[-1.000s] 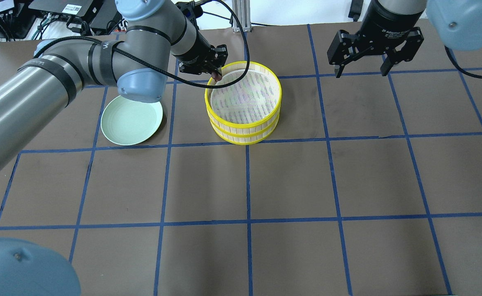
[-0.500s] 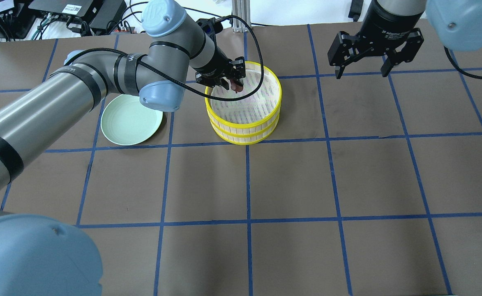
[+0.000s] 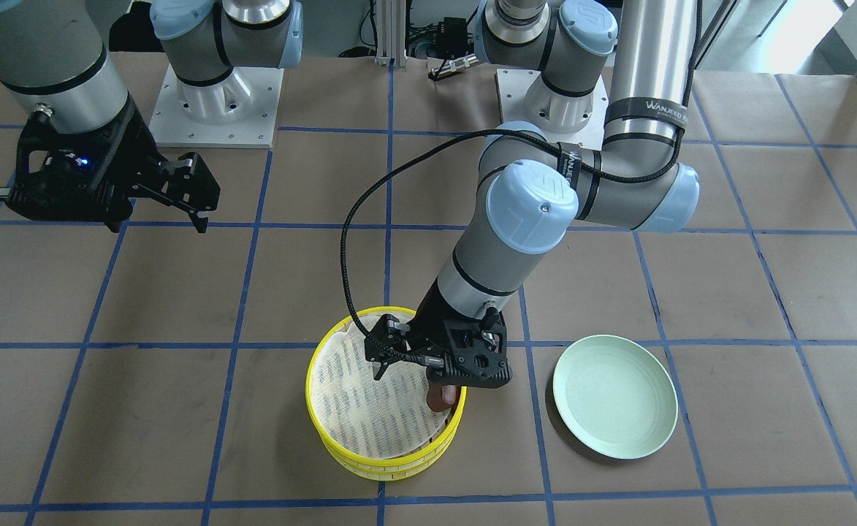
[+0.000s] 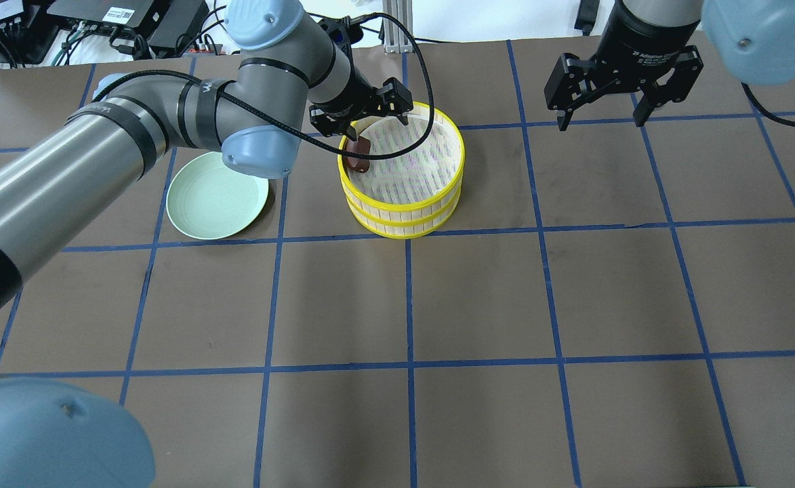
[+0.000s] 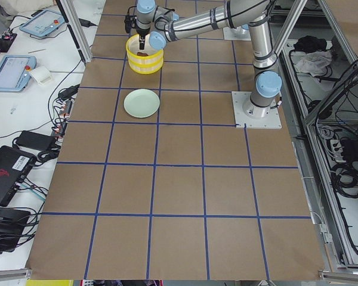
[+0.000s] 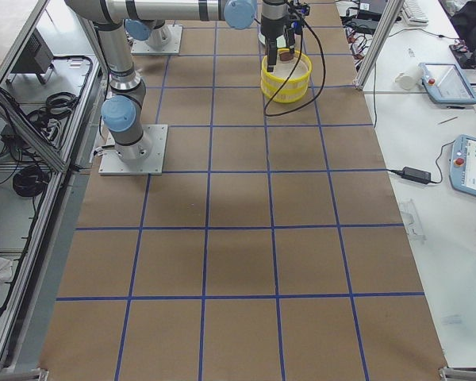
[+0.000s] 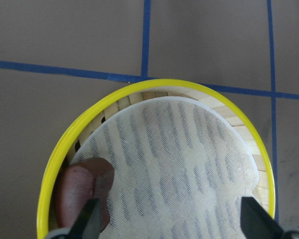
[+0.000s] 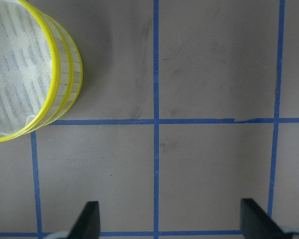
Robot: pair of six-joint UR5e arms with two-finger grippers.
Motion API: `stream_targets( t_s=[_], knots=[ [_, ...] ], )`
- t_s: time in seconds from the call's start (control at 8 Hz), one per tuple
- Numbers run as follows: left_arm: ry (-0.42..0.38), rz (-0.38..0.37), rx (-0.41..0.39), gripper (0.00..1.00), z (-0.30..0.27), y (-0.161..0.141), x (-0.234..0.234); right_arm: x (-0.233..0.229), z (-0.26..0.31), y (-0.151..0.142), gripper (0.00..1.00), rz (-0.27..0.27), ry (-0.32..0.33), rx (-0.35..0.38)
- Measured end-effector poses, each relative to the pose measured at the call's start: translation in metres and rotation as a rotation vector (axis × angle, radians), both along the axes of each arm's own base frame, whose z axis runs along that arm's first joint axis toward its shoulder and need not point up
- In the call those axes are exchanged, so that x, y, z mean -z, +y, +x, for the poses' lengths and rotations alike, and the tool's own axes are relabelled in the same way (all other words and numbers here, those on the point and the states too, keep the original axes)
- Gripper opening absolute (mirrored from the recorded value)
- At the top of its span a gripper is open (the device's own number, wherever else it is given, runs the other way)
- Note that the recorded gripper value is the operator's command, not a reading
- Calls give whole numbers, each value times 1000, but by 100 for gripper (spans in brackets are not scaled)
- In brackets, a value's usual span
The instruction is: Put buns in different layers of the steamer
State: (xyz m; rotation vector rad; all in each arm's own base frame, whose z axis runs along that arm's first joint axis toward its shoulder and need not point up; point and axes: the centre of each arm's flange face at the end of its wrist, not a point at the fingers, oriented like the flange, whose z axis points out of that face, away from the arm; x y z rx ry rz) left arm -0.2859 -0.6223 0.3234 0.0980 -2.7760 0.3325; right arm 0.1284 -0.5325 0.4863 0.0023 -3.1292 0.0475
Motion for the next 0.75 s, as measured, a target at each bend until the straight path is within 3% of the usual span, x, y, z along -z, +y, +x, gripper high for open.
stream_targets(
  t_s=[0.38, 0.75],
  knots=[
    [-200, 51, -45, 100, 36, 18, -36, -1, 0, 0, 100, -2, 1, 0],
    [-285, 110, -68, 100, 125, 33, -89, -3, 0, 2, 100, -7, -1, 0]
  ],
)
